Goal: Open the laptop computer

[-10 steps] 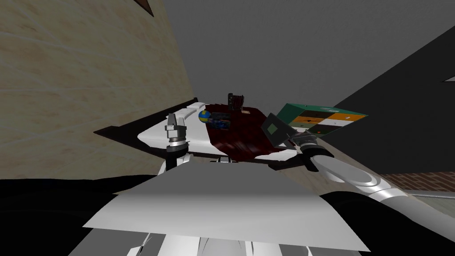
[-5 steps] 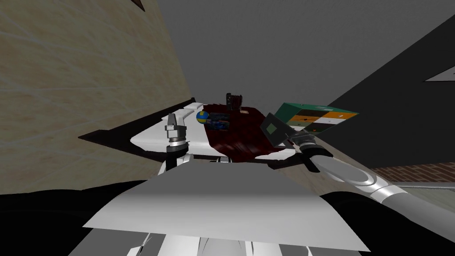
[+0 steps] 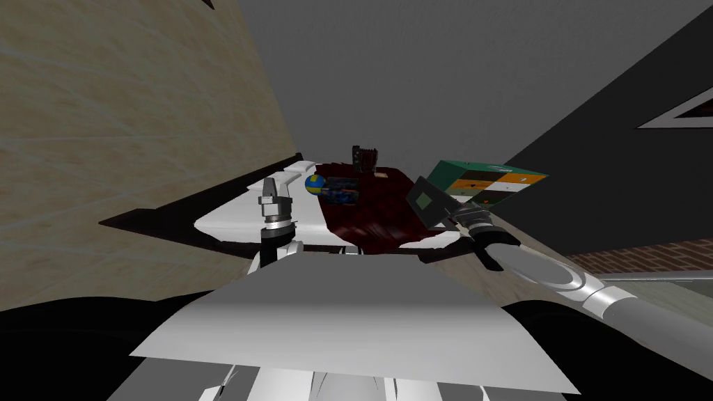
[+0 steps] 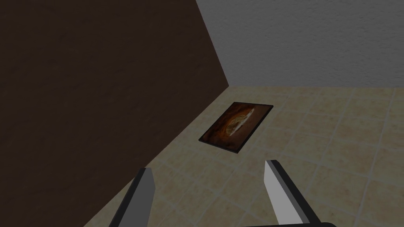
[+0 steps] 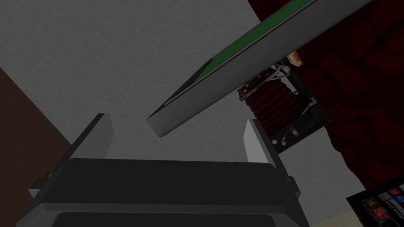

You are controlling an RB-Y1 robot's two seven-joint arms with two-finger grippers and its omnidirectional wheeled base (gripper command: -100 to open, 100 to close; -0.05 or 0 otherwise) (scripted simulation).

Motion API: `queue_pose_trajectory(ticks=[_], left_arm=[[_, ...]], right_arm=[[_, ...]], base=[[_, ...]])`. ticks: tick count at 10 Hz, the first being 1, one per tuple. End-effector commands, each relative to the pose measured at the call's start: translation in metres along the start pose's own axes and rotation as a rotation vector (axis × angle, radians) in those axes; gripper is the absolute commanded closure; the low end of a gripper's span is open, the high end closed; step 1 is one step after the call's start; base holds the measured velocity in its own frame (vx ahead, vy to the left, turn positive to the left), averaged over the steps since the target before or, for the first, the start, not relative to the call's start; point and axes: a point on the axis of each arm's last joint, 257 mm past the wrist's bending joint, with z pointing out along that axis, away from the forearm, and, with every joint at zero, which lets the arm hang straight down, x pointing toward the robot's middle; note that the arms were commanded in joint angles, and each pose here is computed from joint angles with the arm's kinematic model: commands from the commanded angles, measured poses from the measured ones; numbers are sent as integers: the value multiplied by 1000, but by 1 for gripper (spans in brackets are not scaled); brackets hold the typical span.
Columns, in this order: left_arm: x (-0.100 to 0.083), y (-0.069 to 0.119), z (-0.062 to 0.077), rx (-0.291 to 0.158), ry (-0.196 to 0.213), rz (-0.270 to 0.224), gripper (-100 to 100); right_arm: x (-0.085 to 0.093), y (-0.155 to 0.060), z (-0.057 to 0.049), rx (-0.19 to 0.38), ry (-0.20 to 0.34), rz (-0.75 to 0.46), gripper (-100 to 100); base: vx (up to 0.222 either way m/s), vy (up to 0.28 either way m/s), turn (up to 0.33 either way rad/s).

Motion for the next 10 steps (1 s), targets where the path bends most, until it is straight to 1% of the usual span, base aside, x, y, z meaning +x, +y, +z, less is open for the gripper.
queue_pose_trajectory(ticks=[1,2,3,5,6,8,9,10], left_arm=[[0,0,0,0,0,0,0],[0,0,0,0,0,0,0],[0,0,0,0,0,0,0],[0,0,0,0,0,0,0],[0,0,0,0,0,0,0],[0,0,0,0,0,0,0],[0,0,0,0,0,0,0],[0,0,0,0,0,0,0]], right_arm=[[5,-6,-1,25,21,29,100],[5,-6,-1,25,21,10,100],[9,-10,-2,49,41,50,100],[10,-11,-2,48,43,7,100],[14,-15,-4,70,62,52,100],[14,-15,-4,68,64,6,100],[19,-18,-6,87,82,49,100],[19,-18,-6,86,83,24,100]], base=[[-7,-23,151],[-1,-49,71],[-61,-26,167],[-44,-12,46],[-36,-10,102],[-37,-11,58],[-54,-11,123],[-56,-23,78]])
